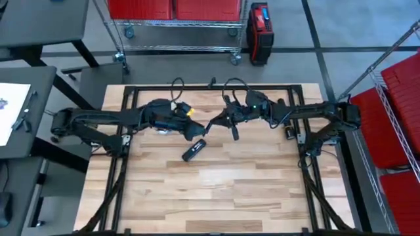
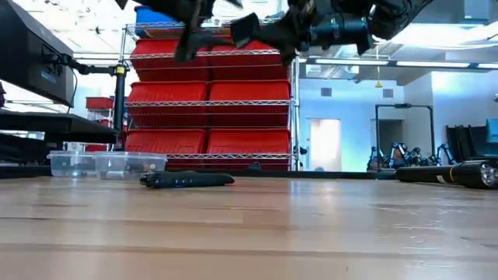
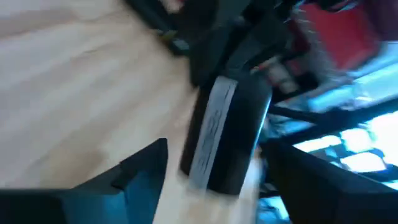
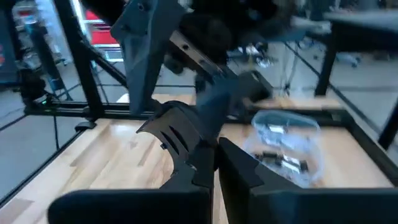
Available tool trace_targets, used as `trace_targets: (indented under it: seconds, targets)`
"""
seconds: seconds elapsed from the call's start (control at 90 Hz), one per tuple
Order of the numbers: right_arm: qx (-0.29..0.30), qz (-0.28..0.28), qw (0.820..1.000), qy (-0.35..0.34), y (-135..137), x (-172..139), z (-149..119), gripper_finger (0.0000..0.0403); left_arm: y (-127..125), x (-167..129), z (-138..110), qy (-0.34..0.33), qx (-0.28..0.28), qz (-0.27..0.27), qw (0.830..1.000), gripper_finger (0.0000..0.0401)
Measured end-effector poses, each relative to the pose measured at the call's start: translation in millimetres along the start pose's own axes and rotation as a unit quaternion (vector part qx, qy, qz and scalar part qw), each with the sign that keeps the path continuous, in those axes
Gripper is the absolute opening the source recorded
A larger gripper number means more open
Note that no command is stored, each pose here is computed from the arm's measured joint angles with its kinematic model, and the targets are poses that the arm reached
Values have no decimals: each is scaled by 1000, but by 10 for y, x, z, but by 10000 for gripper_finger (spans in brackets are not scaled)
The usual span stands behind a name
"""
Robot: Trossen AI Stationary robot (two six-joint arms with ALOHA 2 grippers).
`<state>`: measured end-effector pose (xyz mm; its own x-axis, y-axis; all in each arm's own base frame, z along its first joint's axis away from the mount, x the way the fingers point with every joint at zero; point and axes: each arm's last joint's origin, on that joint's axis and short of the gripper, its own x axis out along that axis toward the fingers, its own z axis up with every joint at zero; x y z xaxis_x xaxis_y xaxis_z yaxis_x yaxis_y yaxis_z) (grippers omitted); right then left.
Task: Insert battery
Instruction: Close the remote's battery compartment
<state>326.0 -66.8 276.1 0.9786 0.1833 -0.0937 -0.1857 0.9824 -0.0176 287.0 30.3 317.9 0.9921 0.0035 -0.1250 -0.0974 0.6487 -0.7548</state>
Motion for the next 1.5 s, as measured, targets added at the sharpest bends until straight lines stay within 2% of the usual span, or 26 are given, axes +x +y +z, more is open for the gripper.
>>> trace_targets:
  seconds: [0.089, 0.244, 0.489, 0.8, 1.1, 1.211, 1.5]
  targets:
    - [-23, 13, 1000, -7, 45, 25, 48, 0, 3, 84, -5, -2, -1, -30, 1000, 272]
    - [-37, 34, 999, -19, 95, 49, 105, 0, 28, 138, -36, 17, 0, -43, 999, 273]
    - [-50, 81, 993, -69, 105, 31, 208, 0, -93, 118, 22, 16, 28, -133, 991, 260]
    - [-57, 89, 990, -92, 124, 26, 260, 0, -104, 113, 15, 34, 4, -146, 989, 256]
    - [-57, 87, 990, -93, 119, 24, 261, 0, -90, 116, -4, 48, 6, -142, 989, 254]
    - [-57, 86, 990, -93, 118, 24, 261, 0, -81, 117, -17, 59, 12, -142, 988, 236]
    - [-56, 83, 991, -93, 114, 24, 259, 7, -77, 115, -9, 55, 39, -144, 987, 144]
